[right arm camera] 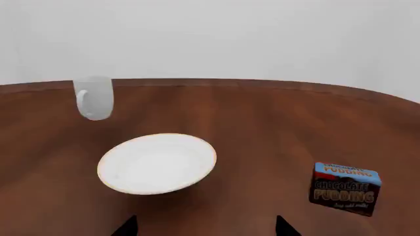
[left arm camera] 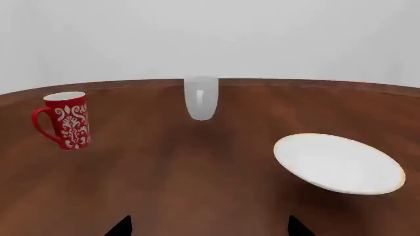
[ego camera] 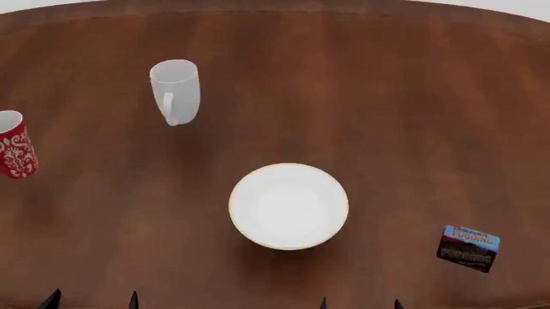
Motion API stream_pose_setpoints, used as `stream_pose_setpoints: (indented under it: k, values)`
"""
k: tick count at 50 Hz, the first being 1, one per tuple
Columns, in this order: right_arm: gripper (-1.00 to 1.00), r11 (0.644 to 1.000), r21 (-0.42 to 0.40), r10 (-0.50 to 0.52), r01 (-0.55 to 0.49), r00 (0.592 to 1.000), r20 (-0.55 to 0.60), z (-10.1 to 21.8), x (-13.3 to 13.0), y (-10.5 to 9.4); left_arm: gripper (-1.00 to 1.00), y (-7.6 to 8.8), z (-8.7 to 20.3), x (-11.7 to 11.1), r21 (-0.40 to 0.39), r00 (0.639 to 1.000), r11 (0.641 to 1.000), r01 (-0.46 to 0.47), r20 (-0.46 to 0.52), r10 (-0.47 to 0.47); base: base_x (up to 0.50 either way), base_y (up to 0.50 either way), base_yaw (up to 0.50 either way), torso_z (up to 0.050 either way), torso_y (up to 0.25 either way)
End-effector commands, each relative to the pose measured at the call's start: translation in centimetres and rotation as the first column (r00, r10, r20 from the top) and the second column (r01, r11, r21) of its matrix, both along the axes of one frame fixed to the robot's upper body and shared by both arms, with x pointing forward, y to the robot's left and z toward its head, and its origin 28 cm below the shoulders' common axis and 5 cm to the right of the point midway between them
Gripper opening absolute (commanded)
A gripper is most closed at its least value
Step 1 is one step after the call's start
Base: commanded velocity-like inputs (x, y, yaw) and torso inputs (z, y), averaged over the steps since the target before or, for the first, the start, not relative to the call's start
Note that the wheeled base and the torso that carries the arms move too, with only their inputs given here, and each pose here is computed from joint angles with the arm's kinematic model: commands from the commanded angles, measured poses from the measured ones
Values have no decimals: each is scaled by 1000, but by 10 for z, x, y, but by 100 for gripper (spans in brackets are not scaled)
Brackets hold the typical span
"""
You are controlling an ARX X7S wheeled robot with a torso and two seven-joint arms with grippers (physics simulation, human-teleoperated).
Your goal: Put the white mug on the plate.
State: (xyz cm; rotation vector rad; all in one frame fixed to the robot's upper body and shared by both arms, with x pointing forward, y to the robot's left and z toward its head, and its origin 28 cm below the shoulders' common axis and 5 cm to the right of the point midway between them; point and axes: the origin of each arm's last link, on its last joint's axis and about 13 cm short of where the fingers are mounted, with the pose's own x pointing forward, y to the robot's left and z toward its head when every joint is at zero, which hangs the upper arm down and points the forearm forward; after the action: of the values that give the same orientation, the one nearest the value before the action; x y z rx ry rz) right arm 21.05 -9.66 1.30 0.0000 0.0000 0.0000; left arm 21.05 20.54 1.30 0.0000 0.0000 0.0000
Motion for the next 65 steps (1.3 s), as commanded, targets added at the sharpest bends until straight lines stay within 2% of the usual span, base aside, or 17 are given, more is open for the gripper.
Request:
stream_pose_setpoints:
  k: [1, 17, 24, 27, 34, 39, 44, 47, 51, 58, 65]
  values:
    - [100, 1000, 0, 0, 0, 1000, 0, 0, 0, 0, 100, 0, 1, 0, 0, 1000, 1000, 0, 0, 0, 0, 0, 0, 0, 0]
    - [100, 1000, -19, -2, 3, 998, 70, 25, -1, 1, 100, 0, 15, 6, 3, 1000, 1000, 5, 20, -5, 0, 0, 0, 0, 0]
    - [100, 997, -65, -33, 39, 994, 100, 51, 2, -6, 100, 3, 38, 13, 8, 999, 1000, -18, 42, 18, 0, 0, 0, 0, 0]
    - [100, 996, -80, -39, 49, 992, 120, 69, 4, -9, 100, 5, 47, 16, 40, 998, 999, -14, 56, 12, 0, 0, 0, 0, 0]
    - [100, 994, -83, -52, 64, 989, 139, 100, 10, -17, 100, 11, 68, 31, 26, 999, 1000, -3, 42, 2, 0, 0, 0, 0, 0]
    - [100, 993, -75, -74, 86, 986, 146, 119, 15, -23, 100, 15, 87, 45, 31, 998, 999, -7, 66, 5, 0, 0, 0, 0, 0]
    - [100, 979, -81, -172, 185, 974, 149, 143, 21, -33, 100, 18, 101, 61, 31, 998, 1000, -2, 68, 0, 0, 0, 0, 0, 0]
    - [100, 974, -80, -197, 211, 967, 161, 157, 21, -38, 100, 19, 107, 69, 45, 997, 999, -2, 76, -2, 0, 0, 0, 0, 0]
    - [100, 952, -110, -265, 286, 948, 176, 177, 18, -47, 100, 20, 115, 76, 46, 996, 999, 16, 83, -20, 0, 0, 0, 0, 0]
    - [100, 920, -148, -338, 363, 926, 169, 199, 12, -59, 100, 21, 119, 87, 41, 996, 999, 25, 82, -28, 0, 0, 0, 0, 0]
    - [100, 893, -143, -401, 426, 899, 175, 213, 7, -71, 100, 20, 117, 92, 46, 996, 999, 17, 84, -21, 0, 0, 0, 0, 0]
